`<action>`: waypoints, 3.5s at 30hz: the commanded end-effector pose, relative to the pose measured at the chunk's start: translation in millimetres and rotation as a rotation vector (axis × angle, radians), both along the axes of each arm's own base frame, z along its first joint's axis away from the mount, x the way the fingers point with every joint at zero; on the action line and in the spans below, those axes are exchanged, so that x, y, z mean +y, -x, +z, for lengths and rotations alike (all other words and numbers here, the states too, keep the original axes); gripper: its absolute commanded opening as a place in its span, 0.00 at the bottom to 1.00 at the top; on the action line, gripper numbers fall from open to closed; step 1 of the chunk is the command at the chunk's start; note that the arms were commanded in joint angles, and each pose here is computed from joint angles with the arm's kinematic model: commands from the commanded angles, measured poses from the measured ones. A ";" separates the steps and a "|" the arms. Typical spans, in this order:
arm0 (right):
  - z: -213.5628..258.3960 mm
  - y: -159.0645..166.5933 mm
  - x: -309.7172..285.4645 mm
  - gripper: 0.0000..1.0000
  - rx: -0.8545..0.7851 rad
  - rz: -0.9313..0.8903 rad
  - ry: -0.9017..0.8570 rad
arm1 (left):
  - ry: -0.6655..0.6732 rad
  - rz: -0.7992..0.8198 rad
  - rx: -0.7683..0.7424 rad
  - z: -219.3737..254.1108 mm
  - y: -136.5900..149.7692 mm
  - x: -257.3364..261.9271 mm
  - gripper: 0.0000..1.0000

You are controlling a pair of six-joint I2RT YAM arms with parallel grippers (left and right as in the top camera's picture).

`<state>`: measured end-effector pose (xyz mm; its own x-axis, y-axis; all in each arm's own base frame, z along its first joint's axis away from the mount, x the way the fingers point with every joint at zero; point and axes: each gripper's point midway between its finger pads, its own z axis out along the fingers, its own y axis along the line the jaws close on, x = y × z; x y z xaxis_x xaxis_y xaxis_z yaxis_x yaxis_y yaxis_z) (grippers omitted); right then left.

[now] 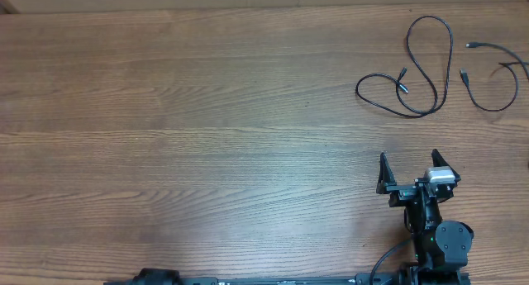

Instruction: Untangle cables

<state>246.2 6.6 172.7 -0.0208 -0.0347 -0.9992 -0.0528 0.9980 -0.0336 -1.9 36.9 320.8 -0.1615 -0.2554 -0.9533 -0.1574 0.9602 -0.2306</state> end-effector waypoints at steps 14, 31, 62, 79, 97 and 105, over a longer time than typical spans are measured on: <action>-2.7 -0.2 -0.9 1.00 0.000 -0.004 0.004 | -0.011 0.035 -0.014 1.4 3.9 0.1 1.00; -2.7 -0.2 -0.9 1.00 0.000 -0.004 0.004 | 0.098 0.005 -0.132 17.3 -72.3 -12.3 0.99; -2.7 -0.2 -0.9 1.00 0.000 -0.004 0.004 | 0.137 -0.143 -0.225 -128.7 -245.2 -48.7 1.00; -2.7 -0.2 -0.9 1.00 0.000 -0.004 0.004 | 0.072 -0.161 -0.122 -165.0 -247.6 -51.4 0.99; -2.7 -0.2 -0.9 1.00 0.000 -0.004 0.004 | 0.071 -0.149 -0.125 -164.4 -247.7 -48.4 1.00; -2.7 -0.2 -0.9 1.00 0.000 -0.004 0.004 | 0.069 -0.114 -0.126 -164.4 -247.9 -39.9 1.00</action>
